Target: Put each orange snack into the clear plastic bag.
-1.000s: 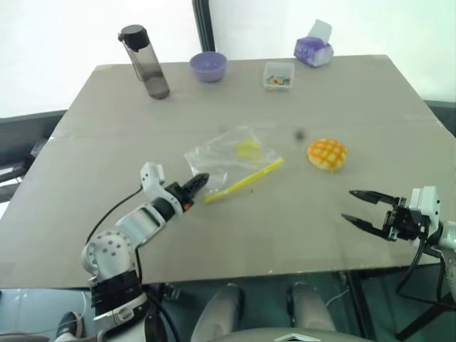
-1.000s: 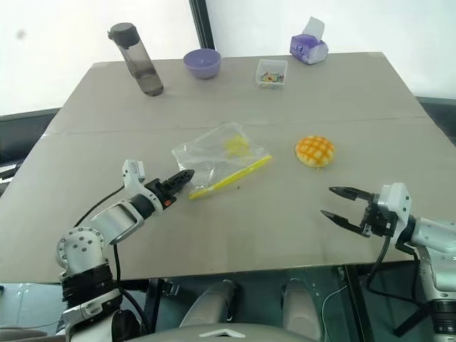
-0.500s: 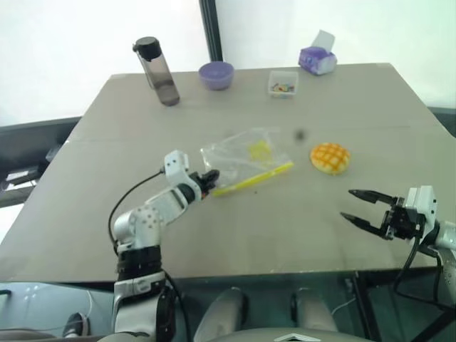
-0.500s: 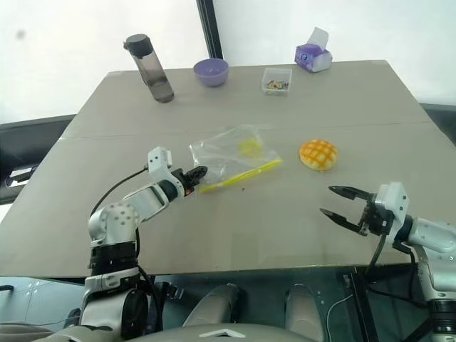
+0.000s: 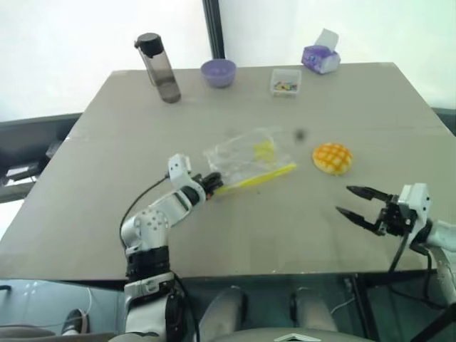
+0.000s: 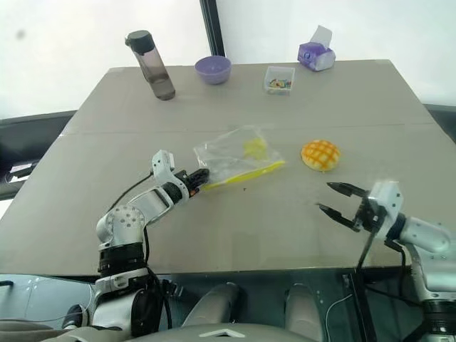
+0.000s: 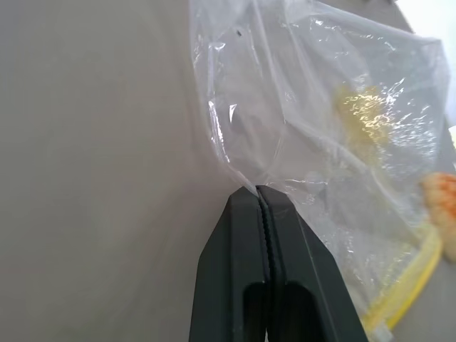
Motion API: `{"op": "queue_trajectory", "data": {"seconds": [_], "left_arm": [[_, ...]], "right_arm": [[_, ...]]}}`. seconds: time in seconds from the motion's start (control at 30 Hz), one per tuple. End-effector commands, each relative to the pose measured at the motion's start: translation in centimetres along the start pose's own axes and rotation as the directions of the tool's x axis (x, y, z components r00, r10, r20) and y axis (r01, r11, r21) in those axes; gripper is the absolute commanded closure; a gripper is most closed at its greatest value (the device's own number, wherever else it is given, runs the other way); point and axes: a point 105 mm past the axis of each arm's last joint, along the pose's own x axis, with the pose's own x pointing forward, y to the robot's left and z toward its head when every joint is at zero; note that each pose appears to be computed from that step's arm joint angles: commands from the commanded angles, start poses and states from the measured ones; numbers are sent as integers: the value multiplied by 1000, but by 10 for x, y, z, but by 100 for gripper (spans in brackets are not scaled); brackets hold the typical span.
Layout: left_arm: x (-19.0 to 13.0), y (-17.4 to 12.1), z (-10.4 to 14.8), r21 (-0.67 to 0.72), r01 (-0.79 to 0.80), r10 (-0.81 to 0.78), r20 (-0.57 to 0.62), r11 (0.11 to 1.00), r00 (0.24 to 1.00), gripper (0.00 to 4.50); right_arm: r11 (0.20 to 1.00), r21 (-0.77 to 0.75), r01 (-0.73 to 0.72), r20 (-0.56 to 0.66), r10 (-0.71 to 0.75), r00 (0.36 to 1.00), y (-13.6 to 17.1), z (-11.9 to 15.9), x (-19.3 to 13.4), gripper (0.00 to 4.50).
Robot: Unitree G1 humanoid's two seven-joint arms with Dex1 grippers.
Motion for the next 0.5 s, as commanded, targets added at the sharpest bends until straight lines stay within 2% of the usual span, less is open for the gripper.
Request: {"op": "queue_trajectory", "data": {"seconds": [0.03,0.33,0.5], "left_arm": [[-12,-9,-19,-85,80,-89,-106,993,990,443],[-28,-21,-21,-84,128,-139,-143,988,980,443],[-30,-30,-20,-87,154,-165,-138,984,977,443]], "right_arm": [[994,-106,5,-50,-10,999,-2,7,26,186],[958,-271,-98,-200,43,979,1,-14,79,186],[943,-325,-68,-202,1,979,-6,-14,98,186]]}}
